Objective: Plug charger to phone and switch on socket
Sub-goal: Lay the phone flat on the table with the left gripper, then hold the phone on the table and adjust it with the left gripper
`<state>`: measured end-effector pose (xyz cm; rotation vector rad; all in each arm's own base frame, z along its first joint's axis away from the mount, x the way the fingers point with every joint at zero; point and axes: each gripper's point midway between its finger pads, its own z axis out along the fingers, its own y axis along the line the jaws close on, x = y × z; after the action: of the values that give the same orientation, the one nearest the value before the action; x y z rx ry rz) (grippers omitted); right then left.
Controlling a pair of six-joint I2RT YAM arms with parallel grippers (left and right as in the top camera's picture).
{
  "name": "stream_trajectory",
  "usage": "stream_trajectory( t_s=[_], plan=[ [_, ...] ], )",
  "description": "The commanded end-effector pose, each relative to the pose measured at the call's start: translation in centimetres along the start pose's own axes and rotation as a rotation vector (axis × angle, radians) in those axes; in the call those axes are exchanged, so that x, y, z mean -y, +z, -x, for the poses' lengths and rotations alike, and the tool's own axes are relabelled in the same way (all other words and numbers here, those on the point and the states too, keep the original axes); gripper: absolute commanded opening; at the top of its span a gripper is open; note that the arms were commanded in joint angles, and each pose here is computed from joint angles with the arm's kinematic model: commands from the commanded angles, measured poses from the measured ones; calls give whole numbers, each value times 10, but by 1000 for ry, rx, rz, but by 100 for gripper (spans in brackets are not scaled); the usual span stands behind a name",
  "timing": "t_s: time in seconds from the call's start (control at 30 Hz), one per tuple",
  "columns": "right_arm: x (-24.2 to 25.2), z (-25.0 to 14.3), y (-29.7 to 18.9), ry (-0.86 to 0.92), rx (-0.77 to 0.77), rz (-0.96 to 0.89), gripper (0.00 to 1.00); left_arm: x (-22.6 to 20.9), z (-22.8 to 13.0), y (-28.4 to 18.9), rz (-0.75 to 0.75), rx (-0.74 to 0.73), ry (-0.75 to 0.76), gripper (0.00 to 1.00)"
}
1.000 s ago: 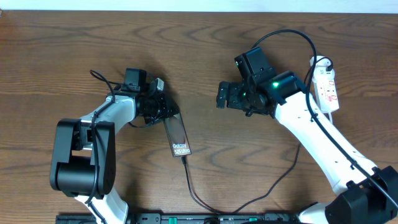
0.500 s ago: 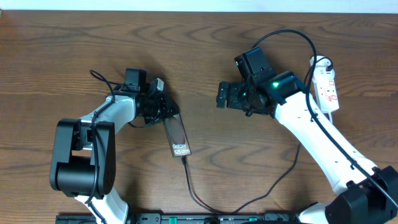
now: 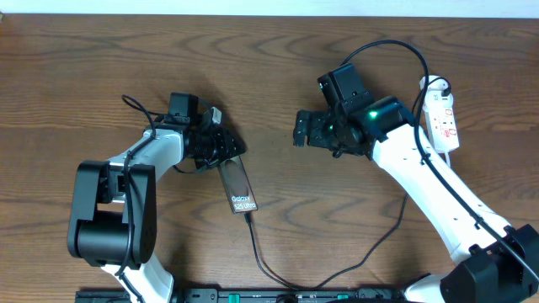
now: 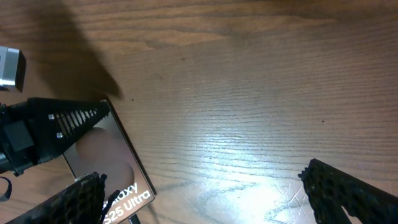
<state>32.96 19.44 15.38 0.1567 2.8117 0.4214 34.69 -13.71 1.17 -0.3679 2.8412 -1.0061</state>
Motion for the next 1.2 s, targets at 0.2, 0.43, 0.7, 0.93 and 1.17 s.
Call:
stream_trajectory(
  t_s=[0.2,0.43,0.7,0.93,1.17],
  plan=[
    [-2,3,-8,9,26,6,99,-8,-3,-2,49,0,-8,46],
    [-2,3,-8,9,26,6,99,-8,-3,-2,49,0,-8,53],
    [-2,3,-8,9,26,6,99,-9,-6,-2,54,-9,-15,54],
    [-2,3,-8,9,26,6,99,-29,-11,-4,157,-13,-43,54],
    [-2,3,-8,9,26,6,99,-31,-12,-5,170,-16,-49,54]
  ],
)
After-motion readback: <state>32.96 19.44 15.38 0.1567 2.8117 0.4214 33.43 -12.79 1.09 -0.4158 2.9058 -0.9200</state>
